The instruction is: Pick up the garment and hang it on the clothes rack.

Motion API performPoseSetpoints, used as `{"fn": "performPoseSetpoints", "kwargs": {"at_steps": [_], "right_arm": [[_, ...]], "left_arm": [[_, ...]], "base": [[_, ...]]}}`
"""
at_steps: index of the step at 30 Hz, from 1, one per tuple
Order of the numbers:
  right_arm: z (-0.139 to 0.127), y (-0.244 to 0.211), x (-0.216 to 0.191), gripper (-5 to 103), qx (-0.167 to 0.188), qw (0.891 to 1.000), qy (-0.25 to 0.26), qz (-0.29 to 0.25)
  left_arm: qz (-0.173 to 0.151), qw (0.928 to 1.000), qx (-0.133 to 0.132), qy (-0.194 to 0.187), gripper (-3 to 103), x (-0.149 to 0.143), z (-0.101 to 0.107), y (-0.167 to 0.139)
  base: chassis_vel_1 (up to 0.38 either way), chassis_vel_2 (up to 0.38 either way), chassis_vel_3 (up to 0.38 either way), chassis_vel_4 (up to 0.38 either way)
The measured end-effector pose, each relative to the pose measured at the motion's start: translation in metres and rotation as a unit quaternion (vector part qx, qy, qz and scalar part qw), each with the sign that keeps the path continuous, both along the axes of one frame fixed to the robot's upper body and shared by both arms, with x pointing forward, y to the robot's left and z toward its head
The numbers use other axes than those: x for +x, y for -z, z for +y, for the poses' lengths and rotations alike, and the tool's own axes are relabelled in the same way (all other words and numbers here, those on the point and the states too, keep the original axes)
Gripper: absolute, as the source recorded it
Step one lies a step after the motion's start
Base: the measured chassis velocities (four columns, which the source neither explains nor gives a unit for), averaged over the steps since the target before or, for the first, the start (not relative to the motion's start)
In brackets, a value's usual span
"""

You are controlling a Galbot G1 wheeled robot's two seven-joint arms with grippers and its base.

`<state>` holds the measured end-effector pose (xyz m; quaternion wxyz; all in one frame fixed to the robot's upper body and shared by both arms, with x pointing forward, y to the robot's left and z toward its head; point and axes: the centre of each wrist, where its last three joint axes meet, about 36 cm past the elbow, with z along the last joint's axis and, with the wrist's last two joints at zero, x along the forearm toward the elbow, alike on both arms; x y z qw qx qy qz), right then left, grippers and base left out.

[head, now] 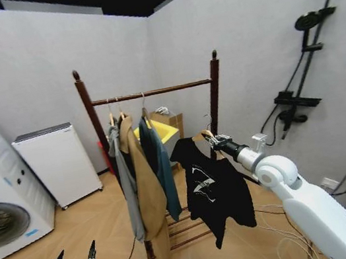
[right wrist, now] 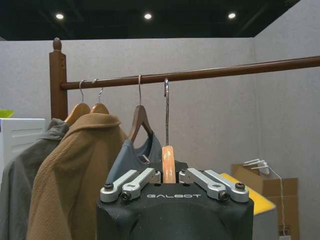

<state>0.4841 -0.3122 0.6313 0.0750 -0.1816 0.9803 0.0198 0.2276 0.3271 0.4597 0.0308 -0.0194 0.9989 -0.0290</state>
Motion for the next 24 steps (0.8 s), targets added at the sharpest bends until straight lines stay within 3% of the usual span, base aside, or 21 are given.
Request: {"fn": "performPoseSetpoints", "kwargs": {"at_steps": [13,24], "right_arm": [[0.009,-0.001,0.000,10,-0.022,0.999,-0.015,-0.019],[0.011,-0.003,-0.004,10,-0.038,0.999,-0.020,-0.031]], "left_arm": [[0.000,1.0000,0.000,0.000,100,0.000,0.000,0.000],[0.000,1.0000,0.000,0.000,100,0.000,0.000,0.000]], "base": [[-0.019,0.029,0.040,-0.016],[-0.175,0.172,0.179,-0.175]]}}
